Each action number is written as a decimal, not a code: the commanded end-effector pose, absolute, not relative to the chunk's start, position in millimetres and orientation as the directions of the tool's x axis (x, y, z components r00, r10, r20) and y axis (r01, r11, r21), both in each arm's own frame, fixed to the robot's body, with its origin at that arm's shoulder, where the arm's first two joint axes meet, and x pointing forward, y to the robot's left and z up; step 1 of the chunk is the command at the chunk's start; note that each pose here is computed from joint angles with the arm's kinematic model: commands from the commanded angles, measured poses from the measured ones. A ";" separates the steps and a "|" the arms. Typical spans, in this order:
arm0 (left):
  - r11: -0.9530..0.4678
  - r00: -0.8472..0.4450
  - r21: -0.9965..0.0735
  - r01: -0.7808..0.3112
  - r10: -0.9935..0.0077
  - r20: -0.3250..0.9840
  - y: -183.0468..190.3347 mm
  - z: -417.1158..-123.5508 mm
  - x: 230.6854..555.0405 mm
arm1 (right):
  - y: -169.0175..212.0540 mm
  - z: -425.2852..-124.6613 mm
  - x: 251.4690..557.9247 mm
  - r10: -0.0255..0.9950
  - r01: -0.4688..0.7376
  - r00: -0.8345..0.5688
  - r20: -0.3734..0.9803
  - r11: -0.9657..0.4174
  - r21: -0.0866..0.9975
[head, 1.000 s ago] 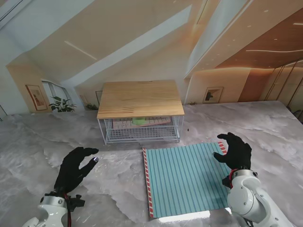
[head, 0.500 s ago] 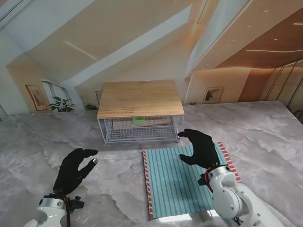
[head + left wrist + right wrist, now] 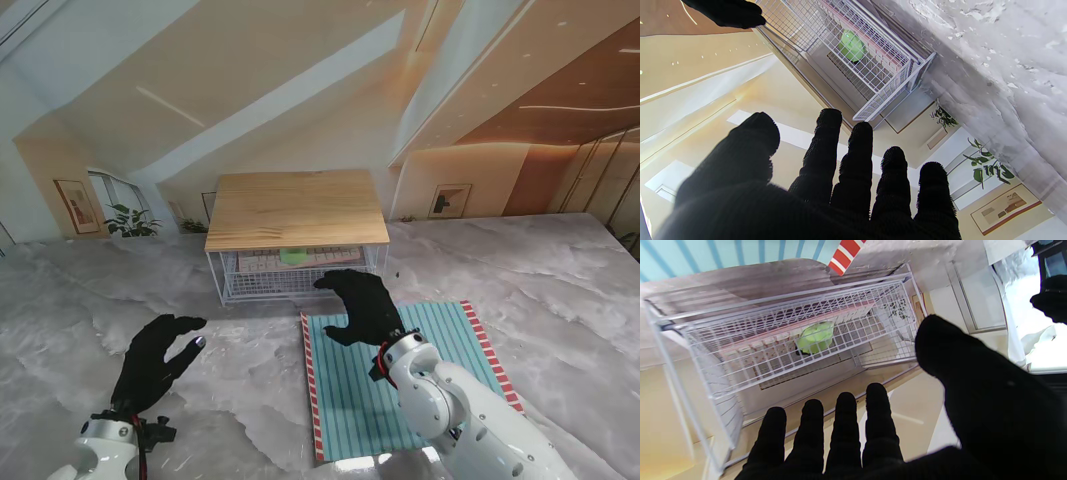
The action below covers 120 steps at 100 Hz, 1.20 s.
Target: Unroll the mouse pad and set up the keyboard and mouse from the tabletop organizer
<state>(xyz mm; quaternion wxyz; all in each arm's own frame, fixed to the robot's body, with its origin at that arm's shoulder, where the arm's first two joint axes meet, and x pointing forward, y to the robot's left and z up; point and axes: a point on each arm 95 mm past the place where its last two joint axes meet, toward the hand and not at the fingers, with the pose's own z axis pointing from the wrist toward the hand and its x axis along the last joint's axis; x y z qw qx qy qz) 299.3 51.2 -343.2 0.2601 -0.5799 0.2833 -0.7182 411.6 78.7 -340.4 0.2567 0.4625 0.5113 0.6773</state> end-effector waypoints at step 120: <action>-0.714 -0.181 -0.701 0.006 -0.690 0.701 45.3 -344.2 302.7 | 140.8 -332.6 510.4 0.866 0.175 -0.444 0.230 -0.169 0.970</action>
